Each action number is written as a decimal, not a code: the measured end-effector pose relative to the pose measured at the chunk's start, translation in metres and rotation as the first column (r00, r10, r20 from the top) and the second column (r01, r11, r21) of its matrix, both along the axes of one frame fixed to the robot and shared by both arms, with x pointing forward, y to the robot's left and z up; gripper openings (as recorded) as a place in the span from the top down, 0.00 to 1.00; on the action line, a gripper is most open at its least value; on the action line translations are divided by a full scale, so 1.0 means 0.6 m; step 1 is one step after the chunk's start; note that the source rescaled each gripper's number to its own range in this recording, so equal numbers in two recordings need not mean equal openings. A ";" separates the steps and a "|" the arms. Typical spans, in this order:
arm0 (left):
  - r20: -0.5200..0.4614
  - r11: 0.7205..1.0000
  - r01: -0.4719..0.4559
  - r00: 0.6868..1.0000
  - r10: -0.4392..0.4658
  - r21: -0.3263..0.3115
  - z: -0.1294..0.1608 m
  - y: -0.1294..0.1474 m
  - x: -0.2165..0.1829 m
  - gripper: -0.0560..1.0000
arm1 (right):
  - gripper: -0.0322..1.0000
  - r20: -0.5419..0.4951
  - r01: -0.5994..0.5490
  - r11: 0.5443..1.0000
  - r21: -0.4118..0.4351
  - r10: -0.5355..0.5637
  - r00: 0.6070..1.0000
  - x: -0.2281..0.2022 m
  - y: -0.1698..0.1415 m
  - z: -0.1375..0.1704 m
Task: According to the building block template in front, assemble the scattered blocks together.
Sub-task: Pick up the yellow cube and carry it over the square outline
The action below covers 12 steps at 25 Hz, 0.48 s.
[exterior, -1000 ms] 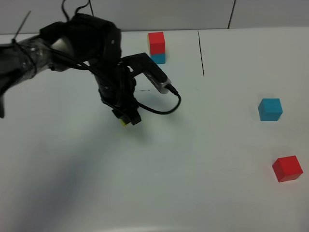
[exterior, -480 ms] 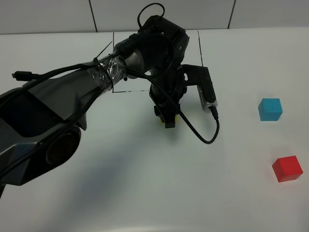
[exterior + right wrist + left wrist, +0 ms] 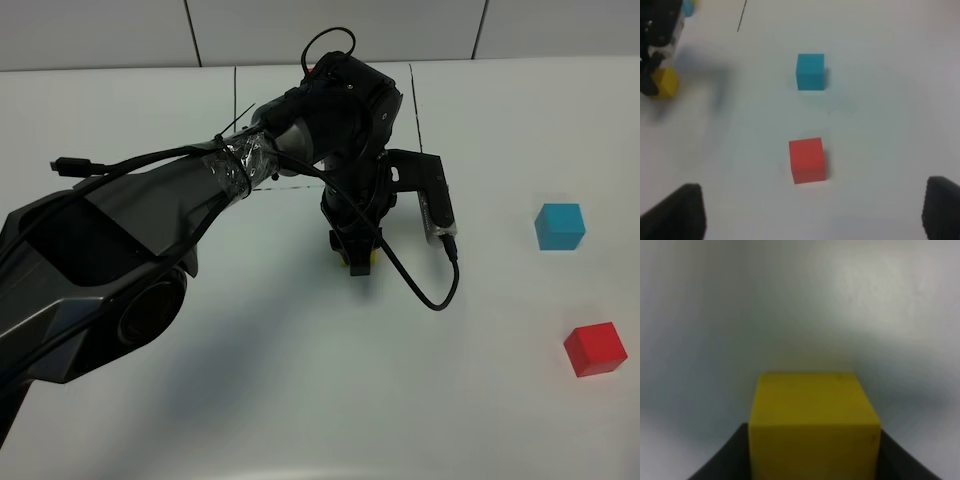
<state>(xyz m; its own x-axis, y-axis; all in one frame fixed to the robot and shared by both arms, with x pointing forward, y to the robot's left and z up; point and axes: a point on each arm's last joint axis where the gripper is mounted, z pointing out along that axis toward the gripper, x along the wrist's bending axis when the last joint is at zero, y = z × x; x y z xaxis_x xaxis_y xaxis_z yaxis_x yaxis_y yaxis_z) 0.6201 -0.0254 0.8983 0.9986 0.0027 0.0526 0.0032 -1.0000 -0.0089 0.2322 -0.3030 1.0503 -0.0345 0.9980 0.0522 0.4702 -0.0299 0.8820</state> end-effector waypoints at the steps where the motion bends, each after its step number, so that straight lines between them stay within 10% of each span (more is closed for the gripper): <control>1: 0.002 1.000 0.000 1.000 0.000 -0.002 0.000 0.000 0.000 0.94 | 0.24 0.000 0.000 1.000 0.000 0.000 1.000 0.000 0.000 0.000; 12: 0.000 1.000 0.001 1.000 -0.001 0.000 0.000 0.000 0.000 0.94 | 0.24 0.000 0.001 1.000 0.003 -0.001 1.000 0.000 0.000 0.000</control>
